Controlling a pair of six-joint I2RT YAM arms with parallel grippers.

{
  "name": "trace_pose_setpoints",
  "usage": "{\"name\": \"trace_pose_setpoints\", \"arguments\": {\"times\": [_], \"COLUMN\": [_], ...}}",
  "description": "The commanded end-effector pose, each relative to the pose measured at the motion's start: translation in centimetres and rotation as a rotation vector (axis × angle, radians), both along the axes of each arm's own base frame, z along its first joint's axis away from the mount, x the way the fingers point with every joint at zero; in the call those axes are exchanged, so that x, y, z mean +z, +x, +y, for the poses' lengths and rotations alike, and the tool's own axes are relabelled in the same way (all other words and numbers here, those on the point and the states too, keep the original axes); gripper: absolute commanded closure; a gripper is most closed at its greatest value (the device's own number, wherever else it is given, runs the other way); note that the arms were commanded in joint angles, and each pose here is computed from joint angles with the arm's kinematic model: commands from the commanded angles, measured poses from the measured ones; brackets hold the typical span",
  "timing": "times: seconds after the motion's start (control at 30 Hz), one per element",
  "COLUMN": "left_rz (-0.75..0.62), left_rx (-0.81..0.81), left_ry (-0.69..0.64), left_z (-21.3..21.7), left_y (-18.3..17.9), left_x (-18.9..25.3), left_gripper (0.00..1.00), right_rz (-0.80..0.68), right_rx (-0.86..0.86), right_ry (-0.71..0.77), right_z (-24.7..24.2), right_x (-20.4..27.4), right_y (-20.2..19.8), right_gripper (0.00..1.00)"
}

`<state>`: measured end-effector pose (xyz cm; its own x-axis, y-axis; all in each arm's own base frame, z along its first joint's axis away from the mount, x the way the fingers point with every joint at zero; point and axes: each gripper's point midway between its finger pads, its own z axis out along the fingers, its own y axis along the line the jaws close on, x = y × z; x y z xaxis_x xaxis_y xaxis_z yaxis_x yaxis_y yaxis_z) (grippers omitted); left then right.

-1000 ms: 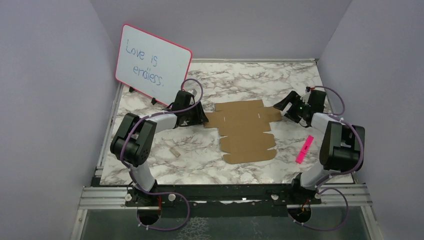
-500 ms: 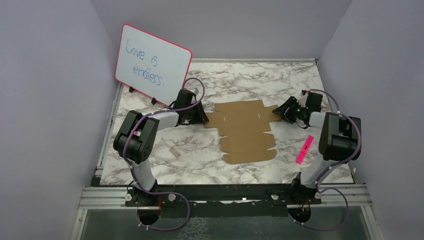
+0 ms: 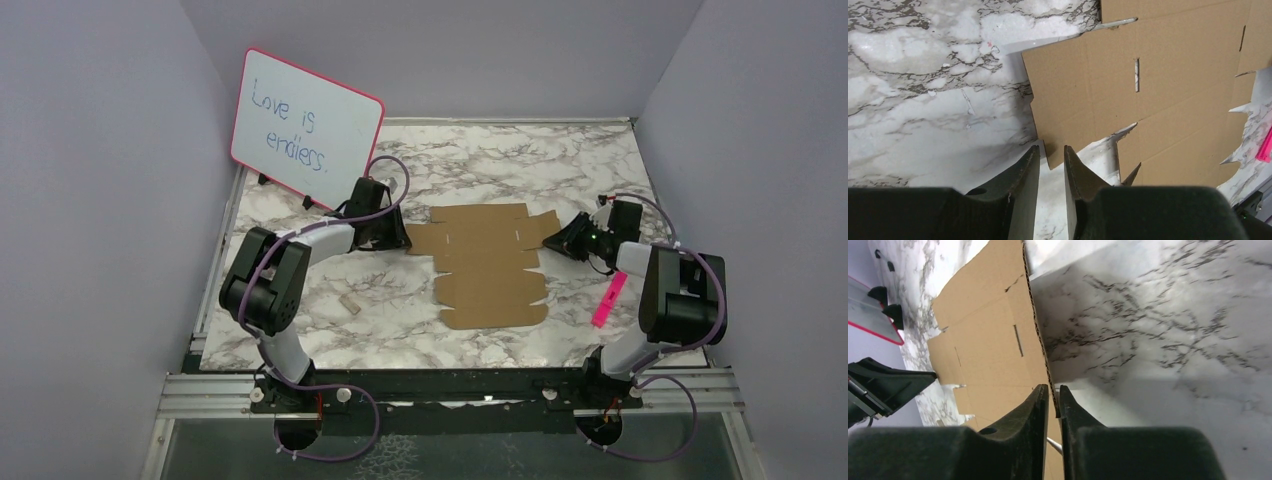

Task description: Fold the paper box

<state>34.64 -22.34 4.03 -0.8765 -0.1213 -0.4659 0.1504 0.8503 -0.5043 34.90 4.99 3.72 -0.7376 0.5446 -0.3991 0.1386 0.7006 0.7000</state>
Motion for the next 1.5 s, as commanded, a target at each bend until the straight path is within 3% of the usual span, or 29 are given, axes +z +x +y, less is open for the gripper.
{"name": "trace_pose_setpoints", "arguments": {"times": [0.0,0.17,0.33,0.5,0.63,0.87,1.47], "left_rz": [-0.027,-0.031,-0.066,-0.086,-0.106,-0.096,-0.008], "left_rx": [-0.004,0.012,0.051,0.078,0.114,0.034,-0.042], "left_ry": [0.029,0.051,0.063,0.073,0.055,-0.045,-0.059], "left_z": [0.8,1.8,3.0,3.8,4.1,0.2,-3.6], "left_y": [-0.7,-1.8,-2.9,-3.6,-3.8,-3.9,-3.8], "left_x": [0.8,1.1,2.3,3.1,3.7,4.1,-0.8], "left_gripper": [0.76,0.76,0.74,0.61,0.56,0.56,0.57], "right_rz": [-0.042,-0.049,-0.057,-0.06,-0.054,-0.052,-0.074], "right_rx": [0.063,0.113,0.173,0.188,0.193,0.204,0.266], "right_ry": [-0.01,-0.004,-0.086,-0.189,-0.306,-0.523,-1.088], "right_z": [1.7,3.4,5.4,6.2,6.5,7.3,9.2], "right_x": [1.0,1.4,1.7,1.9,1.9,1.7,1.5], "right_y": [-0.8,-2.2,-3.1,-2.9,-2.9,-2.4,-3.3], "right_gripper": [0.87,0.98,0.99,0.99,0.99,0.98,0.92]}}
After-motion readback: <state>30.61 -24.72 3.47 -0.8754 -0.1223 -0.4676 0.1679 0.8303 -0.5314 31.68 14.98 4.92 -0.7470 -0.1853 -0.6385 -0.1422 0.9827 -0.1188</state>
